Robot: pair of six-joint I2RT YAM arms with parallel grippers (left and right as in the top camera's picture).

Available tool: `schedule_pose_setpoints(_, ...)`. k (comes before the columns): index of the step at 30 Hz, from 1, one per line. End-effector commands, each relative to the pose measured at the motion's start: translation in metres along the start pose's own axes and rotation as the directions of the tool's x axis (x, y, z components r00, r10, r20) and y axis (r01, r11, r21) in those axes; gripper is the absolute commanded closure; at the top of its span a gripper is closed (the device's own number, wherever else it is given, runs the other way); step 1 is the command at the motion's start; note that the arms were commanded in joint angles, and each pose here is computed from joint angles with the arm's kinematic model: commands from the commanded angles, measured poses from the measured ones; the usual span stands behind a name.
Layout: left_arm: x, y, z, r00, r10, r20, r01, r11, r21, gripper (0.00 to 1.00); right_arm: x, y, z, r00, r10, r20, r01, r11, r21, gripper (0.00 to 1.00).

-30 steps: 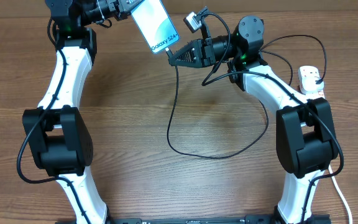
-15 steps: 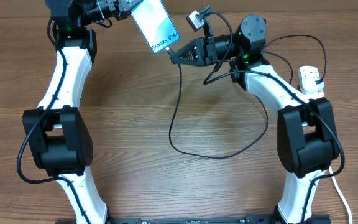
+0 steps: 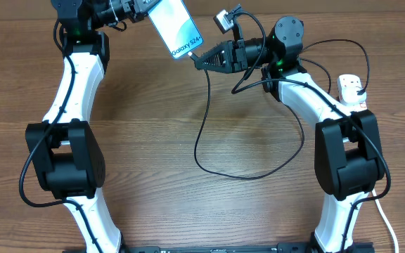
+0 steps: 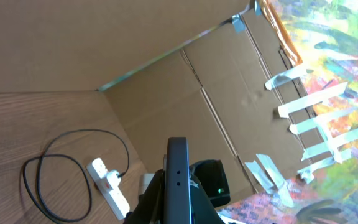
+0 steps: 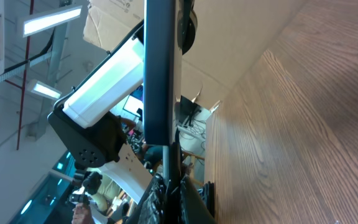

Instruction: Plug charger to phone and switch on socket

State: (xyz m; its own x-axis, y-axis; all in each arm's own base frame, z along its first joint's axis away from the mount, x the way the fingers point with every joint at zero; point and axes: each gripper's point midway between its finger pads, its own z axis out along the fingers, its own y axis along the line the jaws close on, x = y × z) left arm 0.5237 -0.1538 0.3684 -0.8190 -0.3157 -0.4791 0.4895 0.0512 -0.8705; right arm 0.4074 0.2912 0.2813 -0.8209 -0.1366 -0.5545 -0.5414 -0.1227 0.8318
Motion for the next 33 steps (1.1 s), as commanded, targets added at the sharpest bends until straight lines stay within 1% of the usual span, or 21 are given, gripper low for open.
schedule_pose_setpoints(1, 0.001, -0.014, 0.008, 0.999, 0.038, -0.002, -0.038, 0.999, 0.016, 0.96, -0.013, -0.006, -0.006, 0.997, -0.002, 0.074, 0.000, 1.000, 0.026, 0.96)
schedule_pose_setpoints(6, -0.002, -0.014, 0.009, 0.999, 0.038, 0.019, -0.038, 0.999, 0.014, 0.96, -0.012, -0.006, -0.002, 0.997, 0.003, 0.073, -0.005, 1.000, 0.023, 0.96)
schedule_pose_setpoints(13, -0.003, -0.014, 0.009, 0.999, 0.037, 0.024, -0.038, 0.999, 0.013, 0.96, -0.017, -0.007, -0.002, 0.993, 0.042, 0.107, -0.045, 0.999, 0.028, 0.96)
schedule_pose_setpoints(29, -0.014, -0.011, -0.002, 0.997, 0.040, 0.067, -0.040, 0.999, -0.002, 0.96, -0.017, -0.006, -0.002, 0.994, 0.035, 0.102, -0.038, 0.999, 0.026, 0.96)
schedule_pose_setpoints(33, -0.018, -0.009, -0.008, 0.997, 0.020, 0.077, -0.019, 1.000, -0.007, 0.96, -0.017, -0.006, -0.002, 0.994, 0.035, 0.102, -0.038, 0.999, 0.026, 0.96)
